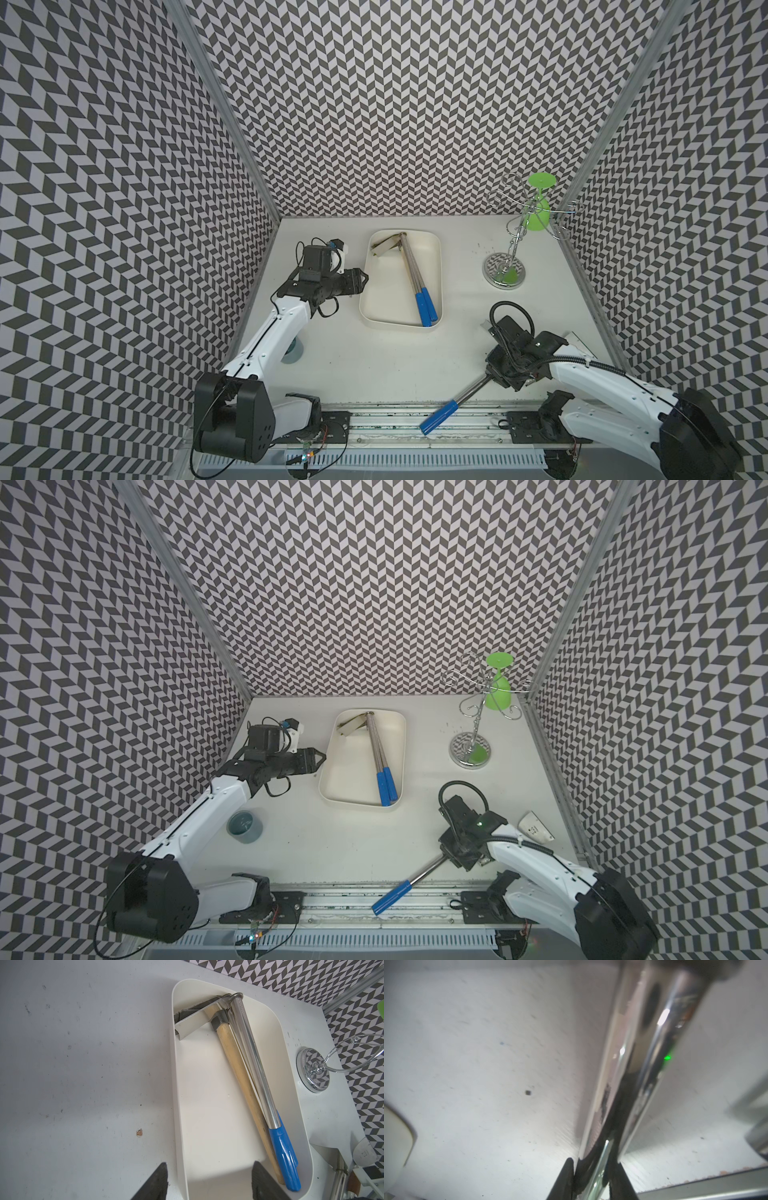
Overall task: Put the small hoe into the storage box
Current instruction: Pick up the hoe from the center of the board, then place the hoe in the storage box, then adjust the hoe in the storage box.
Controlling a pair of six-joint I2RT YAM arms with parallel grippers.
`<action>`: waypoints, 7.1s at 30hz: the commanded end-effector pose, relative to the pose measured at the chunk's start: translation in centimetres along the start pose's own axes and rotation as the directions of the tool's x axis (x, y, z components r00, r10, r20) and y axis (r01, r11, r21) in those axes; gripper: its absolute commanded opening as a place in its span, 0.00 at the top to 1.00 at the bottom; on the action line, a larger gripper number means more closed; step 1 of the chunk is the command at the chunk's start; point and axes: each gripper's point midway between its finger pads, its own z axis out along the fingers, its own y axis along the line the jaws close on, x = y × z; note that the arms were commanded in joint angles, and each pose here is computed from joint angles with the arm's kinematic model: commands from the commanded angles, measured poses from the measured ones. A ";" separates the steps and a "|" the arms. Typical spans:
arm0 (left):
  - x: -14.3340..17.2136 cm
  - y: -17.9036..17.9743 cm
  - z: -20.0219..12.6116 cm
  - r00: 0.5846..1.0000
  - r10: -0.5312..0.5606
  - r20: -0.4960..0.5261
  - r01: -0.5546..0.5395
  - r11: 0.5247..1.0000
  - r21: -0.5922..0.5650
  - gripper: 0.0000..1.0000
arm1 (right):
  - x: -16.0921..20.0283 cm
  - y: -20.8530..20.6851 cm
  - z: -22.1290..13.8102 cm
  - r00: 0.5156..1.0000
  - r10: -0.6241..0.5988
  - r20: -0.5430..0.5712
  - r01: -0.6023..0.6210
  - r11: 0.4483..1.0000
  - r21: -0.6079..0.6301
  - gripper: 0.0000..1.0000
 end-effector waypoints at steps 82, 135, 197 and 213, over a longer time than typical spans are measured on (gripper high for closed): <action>-6.1 3.8 1.8 0.996 -0.085 0.022 0.086 0.994 -0.060 0.35 | -9.2 41.5 -8.9 0.377 -0.820 0.430 0.858 0.485 0.171 1.00; -6.2 5.4 2.8 0.995 -0.104 -0.010 0.103 0.993 -0.048 0.35 | -17.0 44.0 -6.6 0.602 -0.586 0.543 0.756 0.637 -0.151 0.72; -5.5 4.9 3.0 0.993 -0.113 -0.017 0.113 0.994 -0.007 0.35 | -14.1 43.7 -3.6 0.332 -0.749 0.573 0.740 0.583 0.334 0.97; -5.4 4.8 2.5 0.994 -0.108 -0.005 0.108 0.994 -0.010 0.35 | -12.7 42.3 2.2 0.323 -0.815 0.481 0.754 0.529 0.390 0.97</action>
